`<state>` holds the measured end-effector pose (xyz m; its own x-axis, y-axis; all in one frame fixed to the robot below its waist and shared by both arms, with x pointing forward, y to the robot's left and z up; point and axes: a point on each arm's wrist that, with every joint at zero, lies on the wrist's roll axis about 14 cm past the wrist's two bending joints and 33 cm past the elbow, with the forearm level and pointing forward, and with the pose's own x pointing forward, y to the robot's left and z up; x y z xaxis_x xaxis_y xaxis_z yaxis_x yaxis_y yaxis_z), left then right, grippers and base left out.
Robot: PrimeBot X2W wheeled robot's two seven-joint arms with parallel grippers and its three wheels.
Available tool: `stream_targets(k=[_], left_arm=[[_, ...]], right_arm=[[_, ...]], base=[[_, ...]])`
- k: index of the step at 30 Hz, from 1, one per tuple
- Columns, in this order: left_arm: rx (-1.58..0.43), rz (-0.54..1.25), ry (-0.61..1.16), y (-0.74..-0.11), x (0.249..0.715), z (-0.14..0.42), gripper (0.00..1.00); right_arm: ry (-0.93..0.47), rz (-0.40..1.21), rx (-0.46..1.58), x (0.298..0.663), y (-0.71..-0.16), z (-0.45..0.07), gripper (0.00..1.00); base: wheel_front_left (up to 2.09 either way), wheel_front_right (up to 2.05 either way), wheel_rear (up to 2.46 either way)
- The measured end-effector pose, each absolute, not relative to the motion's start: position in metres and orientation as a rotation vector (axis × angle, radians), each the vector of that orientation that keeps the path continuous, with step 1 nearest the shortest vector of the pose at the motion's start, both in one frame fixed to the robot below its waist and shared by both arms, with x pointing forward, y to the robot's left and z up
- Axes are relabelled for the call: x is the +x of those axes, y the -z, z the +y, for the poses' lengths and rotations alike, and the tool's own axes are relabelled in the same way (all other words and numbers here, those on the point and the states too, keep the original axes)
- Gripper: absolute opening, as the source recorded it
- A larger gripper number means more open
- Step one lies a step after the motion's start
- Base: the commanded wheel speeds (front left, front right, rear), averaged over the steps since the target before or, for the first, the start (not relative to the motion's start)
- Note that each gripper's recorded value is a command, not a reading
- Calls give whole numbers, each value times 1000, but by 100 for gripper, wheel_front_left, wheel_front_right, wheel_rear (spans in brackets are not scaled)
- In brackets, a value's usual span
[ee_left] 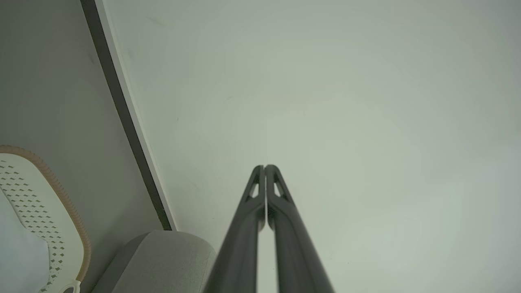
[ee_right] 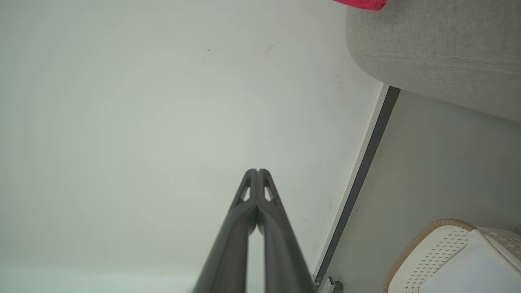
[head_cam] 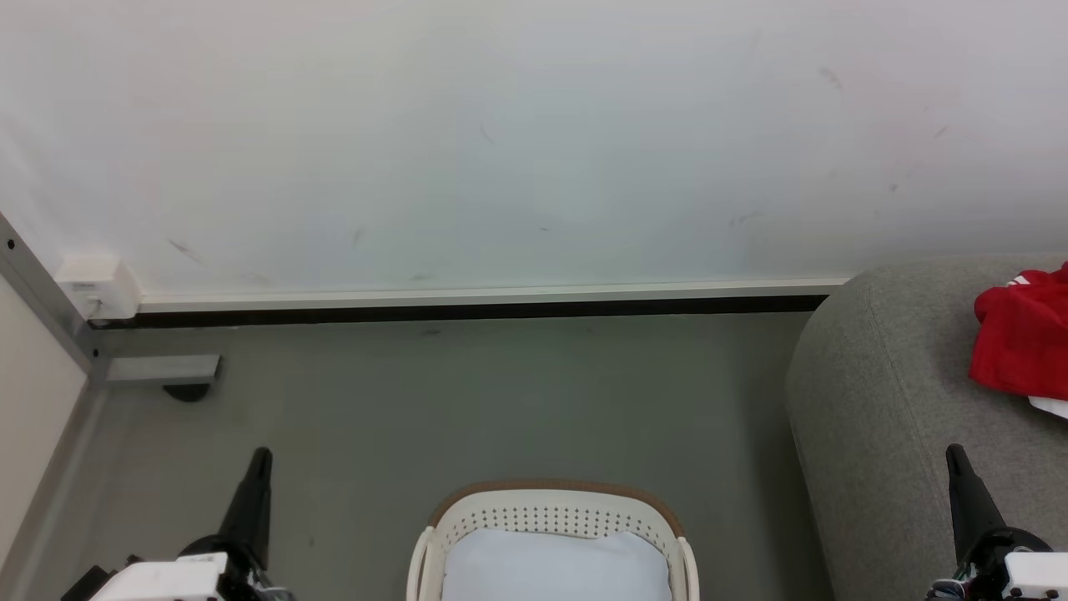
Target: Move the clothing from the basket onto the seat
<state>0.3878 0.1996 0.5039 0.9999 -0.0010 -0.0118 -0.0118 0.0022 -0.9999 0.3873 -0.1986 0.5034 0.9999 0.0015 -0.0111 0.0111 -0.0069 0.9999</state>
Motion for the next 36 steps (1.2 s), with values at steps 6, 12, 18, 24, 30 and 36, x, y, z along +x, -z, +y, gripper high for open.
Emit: stream_targets(k=[6, 12, 18, 24, 30, 36], left_arm=[[-1569, 10, -9, -504, 388, 200, 0], [-1569, 10, -8, -504, 388, 200, 0], [-1569, 10, -9, -504, 388, 200, 0], [-1569, 10, -8, -504, 388, 200, 0], [-1569, 10, -9, -504, 388, 200, 0], [-1569, 10, -8, -504, 388, 200, 0]], right_arm=[[7, 10, 1578, 387, -503, -199, 0], [7, 10, 1578, 387, -503, -199, 0], [7, 10, 1578, 387, -503, -199, 0], [7, 10, 1578, 387, -503, -199, 0], [7, 10, 1577, 387, -503, -199, 0], [7, 10, 1577, 387, -503, -199, 0]], base=[[0, 0, 0], [0, 0, 0], [0, 0, 0], [0, 0, 0], [0, 0, 0], [0, 0, 0]])
